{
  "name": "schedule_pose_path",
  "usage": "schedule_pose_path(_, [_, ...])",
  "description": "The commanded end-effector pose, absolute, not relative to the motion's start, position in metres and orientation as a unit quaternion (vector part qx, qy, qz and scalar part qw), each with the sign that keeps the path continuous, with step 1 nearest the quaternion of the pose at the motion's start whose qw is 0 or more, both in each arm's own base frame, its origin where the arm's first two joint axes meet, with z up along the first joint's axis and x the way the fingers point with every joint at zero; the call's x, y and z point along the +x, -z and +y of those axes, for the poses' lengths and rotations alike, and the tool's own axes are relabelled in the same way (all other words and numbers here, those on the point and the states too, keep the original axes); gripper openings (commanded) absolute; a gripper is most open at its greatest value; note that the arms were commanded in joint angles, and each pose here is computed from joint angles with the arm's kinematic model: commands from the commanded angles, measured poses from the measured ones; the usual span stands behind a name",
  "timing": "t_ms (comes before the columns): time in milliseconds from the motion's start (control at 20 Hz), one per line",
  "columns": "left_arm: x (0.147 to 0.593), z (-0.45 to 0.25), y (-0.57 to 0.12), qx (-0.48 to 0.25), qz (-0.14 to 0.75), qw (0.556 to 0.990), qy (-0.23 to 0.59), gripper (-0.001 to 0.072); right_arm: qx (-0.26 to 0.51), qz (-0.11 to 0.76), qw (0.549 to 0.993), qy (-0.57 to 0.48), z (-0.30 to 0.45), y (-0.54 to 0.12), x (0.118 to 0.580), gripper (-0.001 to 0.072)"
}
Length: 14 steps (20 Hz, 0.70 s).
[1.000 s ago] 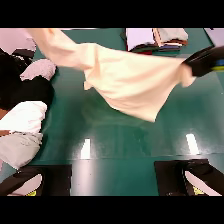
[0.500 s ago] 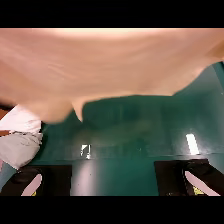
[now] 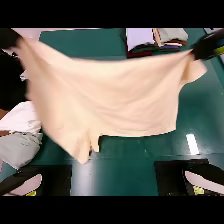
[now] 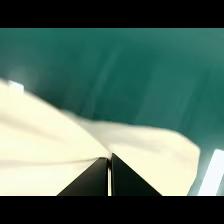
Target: Fold the shirts.
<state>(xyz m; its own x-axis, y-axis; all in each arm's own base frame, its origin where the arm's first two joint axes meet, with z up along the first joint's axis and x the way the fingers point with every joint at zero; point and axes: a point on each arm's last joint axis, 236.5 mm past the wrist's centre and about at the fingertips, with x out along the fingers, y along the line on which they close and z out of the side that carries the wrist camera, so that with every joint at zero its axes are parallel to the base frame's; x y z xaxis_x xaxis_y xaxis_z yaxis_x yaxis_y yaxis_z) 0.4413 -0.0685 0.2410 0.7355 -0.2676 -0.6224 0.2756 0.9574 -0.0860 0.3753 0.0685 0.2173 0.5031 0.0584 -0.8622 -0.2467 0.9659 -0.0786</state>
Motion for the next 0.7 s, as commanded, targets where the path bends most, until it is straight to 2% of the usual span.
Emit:
schedule_pose_path(0, [0.477,-0.076,-0.094,-0.033,0.472,0.868,0.15,0.0025,-0.124,0.602,0.782,-0.102,0.076,-0.097,0.403,0.0012])
schedule_pose_path(150, [0.49,-0.076,-0.05,-0.041,0.503,0.851,0.145,0.0042,-0.137,0.638,0.75,-0.11,0.08,-0.042,0.427,0.0014])
schedule_pose_path(200, [0.493,-0.075,-0.051,-0.041,0.497,0.855,0.144,0.0306,-0.135,0.639,0.747,-0.122,0.083,-0.038,0.434,0.0019])
schedule_pose_path(250, [0.494,-0.073,-0.056,-0.046,0.492,0.858,0.141,0.0515,-0.117,0.634,0.752,-0.138,0.09,-0.04,0.442,0.0124])
schedule_pose_path(300, [0.495,-0.071,-0.064,-0.053,0.49,0.859,0.141,0.0517,-0.09,0.623,0.761,-0.158,0.098,-0.048,0.449,0.023])
schedule_pose_path(350, [0.492,-0.066,-0.074,-0.059,0.488,0.859,0.142,0.0517,-0.065,0.611,0.769,-0.176,0.103,-0.06,0.454,0.0268])
schedule_pose_path(500, [0.47,-0.039,-0.104,-0.072,0.488,0.861,0.127,0.0517,-0.015,0.59,0.785,-0.19,0.081,-0.099,0.447,0.0269])
schedule_pose_path(650, [0.433,-0.015,-0.109,-0.089,0.5,0.855,0.105,0.0517,0.051,0.597,0.784,-0.164,0.031,-0.105,0.406,0.0268])
